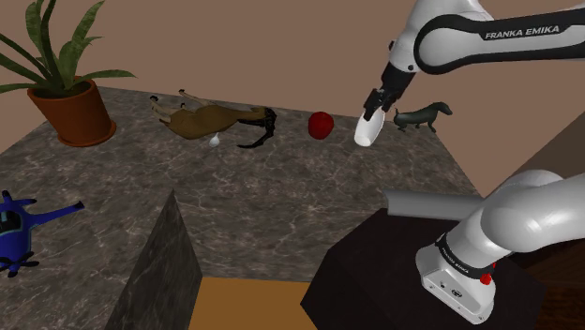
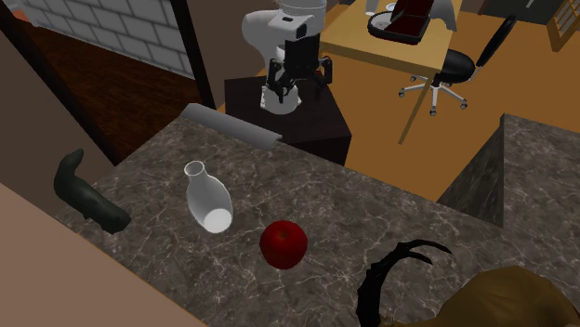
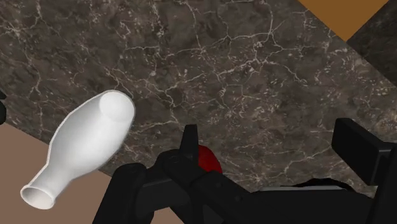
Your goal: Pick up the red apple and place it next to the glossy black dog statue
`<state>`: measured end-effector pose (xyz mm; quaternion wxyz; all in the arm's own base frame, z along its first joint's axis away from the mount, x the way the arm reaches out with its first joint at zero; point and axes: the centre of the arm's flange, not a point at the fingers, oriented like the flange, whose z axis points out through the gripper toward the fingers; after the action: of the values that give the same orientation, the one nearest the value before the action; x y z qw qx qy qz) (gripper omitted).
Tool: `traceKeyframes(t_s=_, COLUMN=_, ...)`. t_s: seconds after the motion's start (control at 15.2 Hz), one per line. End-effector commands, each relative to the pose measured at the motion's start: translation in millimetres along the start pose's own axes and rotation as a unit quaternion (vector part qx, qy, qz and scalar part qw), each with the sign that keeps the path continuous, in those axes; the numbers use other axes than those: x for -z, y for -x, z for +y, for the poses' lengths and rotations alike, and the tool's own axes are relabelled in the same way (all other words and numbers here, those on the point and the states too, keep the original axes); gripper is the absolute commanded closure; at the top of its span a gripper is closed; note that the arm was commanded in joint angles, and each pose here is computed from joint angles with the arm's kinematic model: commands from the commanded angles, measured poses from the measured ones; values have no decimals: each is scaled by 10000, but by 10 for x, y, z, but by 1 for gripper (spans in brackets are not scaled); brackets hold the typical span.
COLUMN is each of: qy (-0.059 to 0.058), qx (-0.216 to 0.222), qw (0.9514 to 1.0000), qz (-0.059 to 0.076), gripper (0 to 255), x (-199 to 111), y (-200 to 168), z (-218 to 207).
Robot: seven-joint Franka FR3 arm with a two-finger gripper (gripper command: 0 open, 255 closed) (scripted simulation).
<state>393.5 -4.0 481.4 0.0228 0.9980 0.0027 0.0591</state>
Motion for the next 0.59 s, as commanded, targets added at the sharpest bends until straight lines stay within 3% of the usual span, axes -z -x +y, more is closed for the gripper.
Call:
traceKeyframes(t_s=0.0, qy=35, qx=-132, qw=9998, qz=144, gripper=0, x=-180, y=-134, z=36)
traceKeyframes(t_s=0.53, qy=172, qx=-639, qw=9958, qz=639, gripper=0, x=-850, y=-786, z=181)
